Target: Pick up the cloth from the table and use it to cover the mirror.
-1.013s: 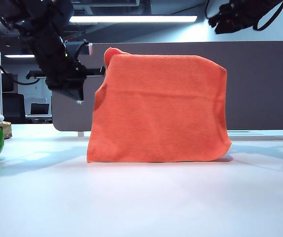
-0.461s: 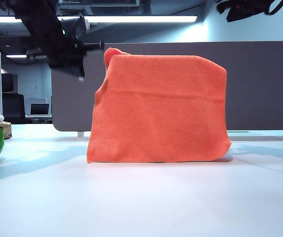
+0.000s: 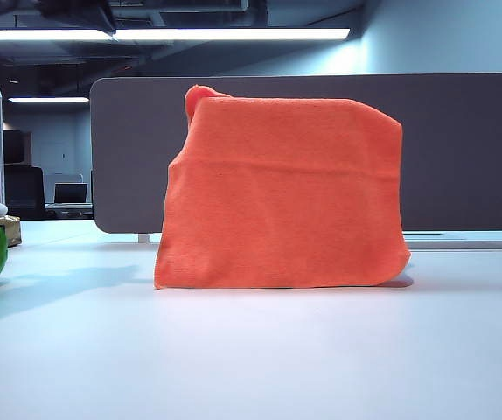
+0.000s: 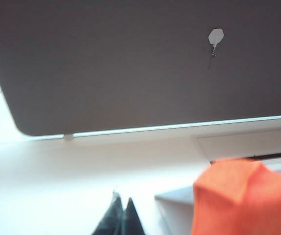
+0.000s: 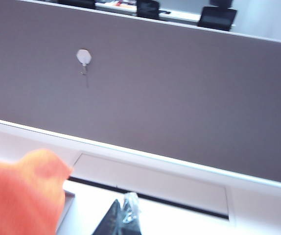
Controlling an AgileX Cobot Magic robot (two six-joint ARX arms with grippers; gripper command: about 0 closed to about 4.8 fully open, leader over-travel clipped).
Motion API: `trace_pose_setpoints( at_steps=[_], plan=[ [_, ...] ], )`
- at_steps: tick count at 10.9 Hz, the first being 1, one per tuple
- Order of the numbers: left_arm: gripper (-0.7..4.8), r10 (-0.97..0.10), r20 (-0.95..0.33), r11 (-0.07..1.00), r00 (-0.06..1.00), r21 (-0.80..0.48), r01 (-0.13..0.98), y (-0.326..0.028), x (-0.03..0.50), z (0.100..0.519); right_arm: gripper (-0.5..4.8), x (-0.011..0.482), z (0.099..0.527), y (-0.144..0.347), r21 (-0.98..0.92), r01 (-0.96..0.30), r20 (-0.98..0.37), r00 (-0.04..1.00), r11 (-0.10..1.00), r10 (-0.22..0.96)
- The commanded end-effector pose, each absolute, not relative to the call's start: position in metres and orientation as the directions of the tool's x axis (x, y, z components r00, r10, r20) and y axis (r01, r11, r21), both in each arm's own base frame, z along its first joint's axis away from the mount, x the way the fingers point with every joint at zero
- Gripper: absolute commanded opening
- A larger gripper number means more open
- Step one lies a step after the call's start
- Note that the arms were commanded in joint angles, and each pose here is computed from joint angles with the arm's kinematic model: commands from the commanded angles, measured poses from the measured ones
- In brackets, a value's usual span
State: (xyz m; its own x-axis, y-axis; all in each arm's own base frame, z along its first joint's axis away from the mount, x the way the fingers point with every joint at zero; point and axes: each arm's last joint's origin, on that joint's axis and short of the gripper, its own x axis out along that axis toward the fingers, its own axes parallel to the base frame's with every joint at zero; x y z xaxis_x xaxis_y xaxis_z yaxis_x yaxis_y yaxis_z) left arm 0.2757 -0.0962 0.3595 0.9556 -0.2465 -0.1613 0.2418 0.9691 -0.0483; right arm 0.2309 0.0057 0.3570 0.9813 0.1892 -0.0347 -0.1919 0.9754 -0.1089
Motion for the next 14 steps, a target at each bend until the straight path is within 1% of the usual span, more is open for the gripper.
trace_pose_setpoints(
  at_steps=[1,2,3,4,5,6,7,8,9,10,11,14],
  plan=[
    [-0.06,-0.249,-0.132,0.968,0.959,-0.075,0.241,-0.087,0.251,0.353,-0.03,0.199,0.350,0.002,-0.077,-0.203,0.024,0.978,0.976,0.205],
    [-0.06,-0.250,-0.123,0.967,0.960,-0.084,0.241,-0.085,0.245,0.350,-0.03,0.191,0.348,0.002,-0.078,-0.201,0.035,0.978,0.977,0.204],
    [-0.06,-0.250,-0.090,0.962,0.964,-0.133,0.237,-0.074,0.214,0.336,-0.03,0.156,0.331,0.003,-0.010,-0.203,0.082,0.976,0.979,0.203],
    [-0.06,-0.249,-0.061,0.959,0.967,-0.157,0.237,-0.065,0.189,0.325,-0.03,0.133,0.316,0.003,-0.011,-0.193,0.122,0.974,0.981,0.193],
    [-0.06,-0.249,-0.054,0.957,0.967,-0.167,0.237,-0.063,0.184,0.322,-0.03,0.128,0.312,0.003,-0.013,-0.192,0.131,0.973,0.981,0.192],
    [-0.06,-0.250,-0.011,0.954,0.968,-0.175,0.244,-0.053,0.156,0.309,-0.03,0.104,0.286,0.003,-0.005,-0.171,0.169,0.971,0.985,0.169],
    [-0.06,-0.247,0.075,0.945,0.966,-0.200,0.258,-0.038,0.115,0.287,-0.03,0.074,0.247,0.002,0.008,-0.100,0.208,0.973,0.995,0.096],
    [-0.06,-0.244,0.083,0.945,0.966,-0.202,0.256,-0.037,0.110,0.284,-0.03,0.072,0.243,0.001,0.012,-0.087,0.203,0.976,0.996,0.083],
    [-0.06,-0.201,0.086,0.955,0.976,-0.205,0.215,-0.029,0.093,0.271,-0.03,0.077,0.231,0.001,0.040,-0.090,0.116,0.990,0.995,0.085],
    [-0.06,-0.181,0.081,0.960,0.980,-0.203,0.194,-0.027,0.088,0.268,-0.03,0.078,0.229,0.001,0.040,-0.090,0.114,0.990,0.995,0.085],
    [-0.06,-0.180,0.063,0.961,0.982,-0.200,0.189,-0.022,0.074,0.260,-0.03,0.083,0.213,0.001,0.044,-0.092,0.080,0.993,0.995,0.088],
    [-0.06,-0.180,0.061,0.961,0.982,-0.200,0.189,-0.019,0.067,0.257,-0.03,0.088,0.200,0.001,0.046,-0.089,0.072,0.994,0.995,0.086]
  ],
)
